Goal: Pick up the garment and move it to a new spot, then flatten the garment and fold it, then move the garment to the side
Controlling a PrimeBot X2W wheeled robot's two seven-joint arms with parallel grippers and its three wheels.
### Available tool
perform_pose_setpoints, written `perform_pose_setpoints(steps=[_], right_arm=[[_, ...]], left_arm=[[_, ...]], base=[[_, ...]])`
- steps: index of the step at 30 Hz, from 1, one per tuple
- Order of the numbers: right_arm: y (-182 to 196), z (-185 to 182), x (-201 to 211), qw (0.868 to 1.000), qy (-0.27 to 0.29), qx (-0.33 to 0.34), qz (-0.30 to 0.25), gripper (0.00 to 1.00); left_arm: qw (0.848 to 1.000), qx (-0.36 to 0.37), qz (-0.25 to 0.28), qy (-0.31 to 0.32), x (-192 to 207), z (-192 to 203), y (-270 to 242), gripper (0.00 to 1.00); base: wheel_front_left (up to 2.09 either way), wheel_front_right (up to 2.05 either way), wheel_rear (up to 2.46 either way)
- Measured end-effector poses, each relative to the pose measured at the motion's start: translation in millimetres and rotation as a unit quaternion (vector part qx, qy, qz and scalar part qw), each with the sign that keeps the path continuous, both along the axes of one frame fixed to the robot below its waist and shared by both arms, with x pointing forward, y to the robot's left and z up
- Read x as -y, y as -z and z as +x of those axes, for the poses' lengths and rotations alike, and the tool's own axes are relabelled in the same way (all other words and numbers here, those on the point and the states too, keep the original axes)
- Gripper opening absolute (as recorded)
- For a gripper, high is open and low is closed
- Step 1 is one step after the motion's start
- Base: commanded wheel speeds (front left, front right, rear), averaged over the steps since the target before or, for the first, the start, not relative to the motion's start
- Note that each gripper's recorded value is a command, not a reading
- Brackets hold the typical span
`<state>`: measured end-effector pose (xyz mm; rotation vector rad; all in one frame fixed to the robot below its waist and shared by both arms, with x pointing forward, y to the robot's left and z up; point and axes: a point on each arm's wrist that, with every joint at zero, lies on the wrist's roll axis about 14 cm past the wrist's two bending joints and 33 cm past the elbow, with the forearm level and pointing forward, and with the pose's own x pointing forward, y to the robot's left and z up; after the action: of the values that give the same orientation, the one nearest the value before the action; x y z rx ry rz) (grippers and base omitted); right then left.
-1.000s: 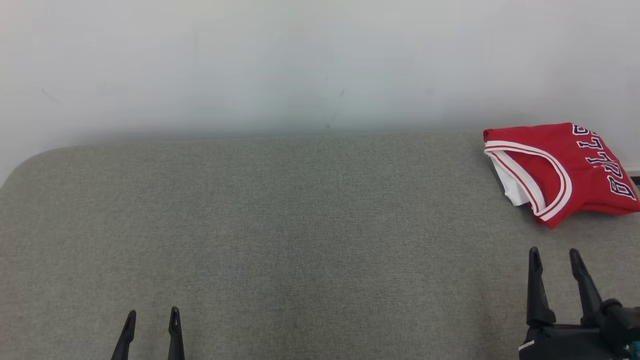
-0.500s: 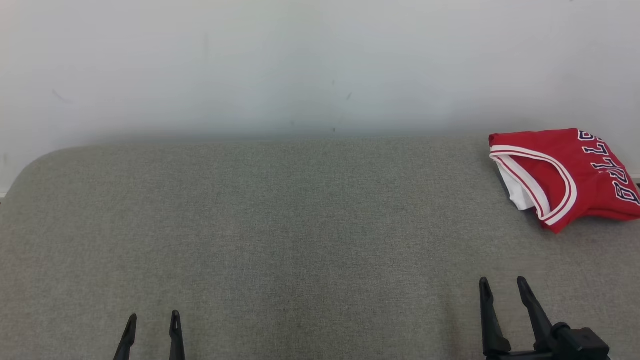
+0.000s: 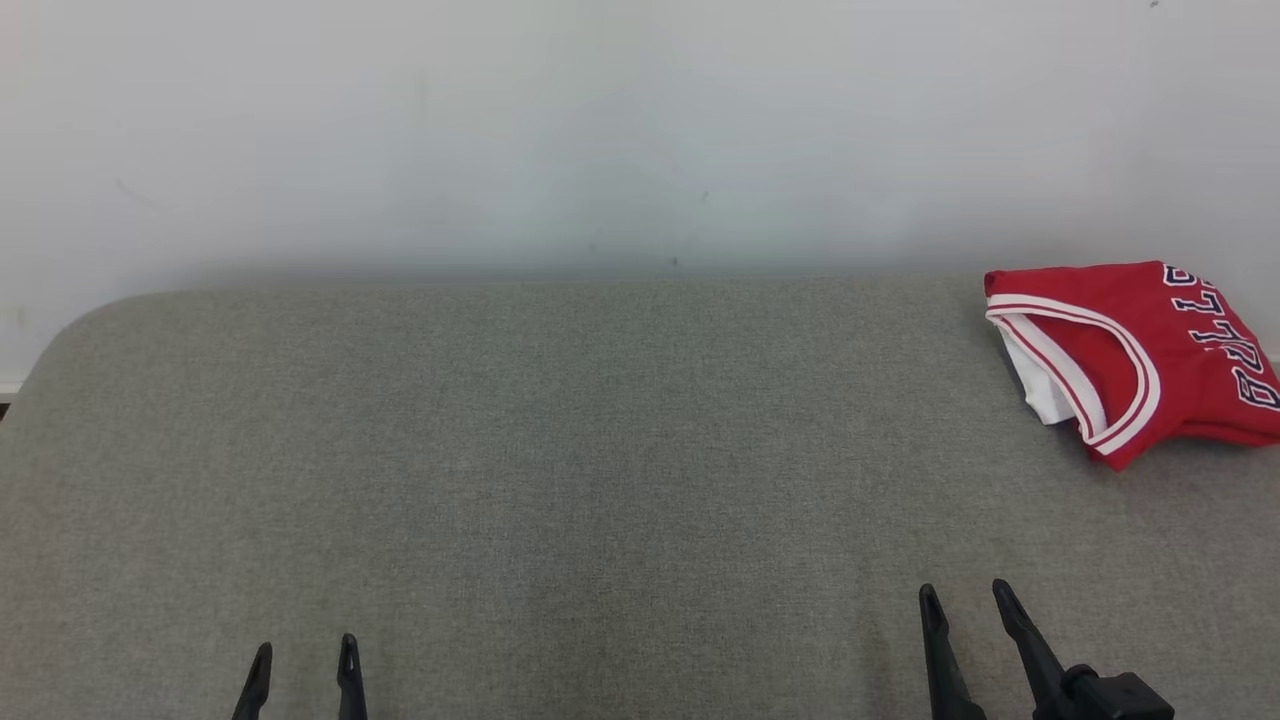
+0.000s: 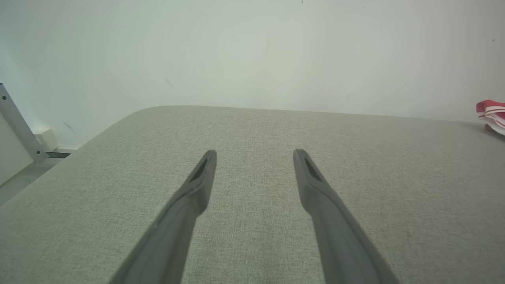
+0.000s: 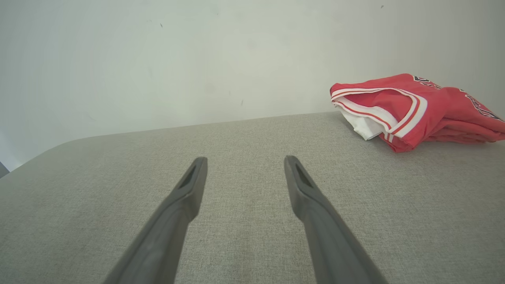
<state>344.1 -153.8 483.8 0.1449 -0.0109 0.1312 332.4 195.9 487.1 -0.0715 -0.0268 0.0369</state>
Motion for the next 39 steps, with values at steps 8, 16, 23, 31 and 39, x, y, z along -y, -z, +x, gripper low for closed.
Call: perform_pose_setpoints(steps=[8,16,23,31,39], right_arm=[[-0.4,0.3,-0.9,1.000,-0.001,0.000,0.003,1.00],[14.0,-3.7,-2.6,1.000,-0.004,-0.024,0.003,0.00],[26.8,-3.1,13.3,0.996,0.026,-0.063,0.055,0.00],[32.7,3.2,34.1,0.986,0.063,-0.093,0.122,0.00],[36.0,8.8,51.4,0.972,0.092,-0.114,0.185,0.00]], left_arm=[[1.000,-0.001,-0.003,0.000,-0.4,-0.1,0.9,1.00],[1.000,-0.023,-0.006,-0.002,-0.8,-4.6,14.1,0.00],[0.997,-0.032,-0.069,-0.002,6.2,-3.7,21.4,0.00],[0.989,-0.024,-0.145,0.001,14.6,5.4,17.9,0.00],[0.976,-0.018,-0.215,0.004,22.0,13.5,15.4,0.00]], base=[[0.00,0.00,0.00],[0.00,0.00,0.00],[0.00,0.00,0.00],[0.00,0.00,0.00],[0.00,0.00,0.00]])
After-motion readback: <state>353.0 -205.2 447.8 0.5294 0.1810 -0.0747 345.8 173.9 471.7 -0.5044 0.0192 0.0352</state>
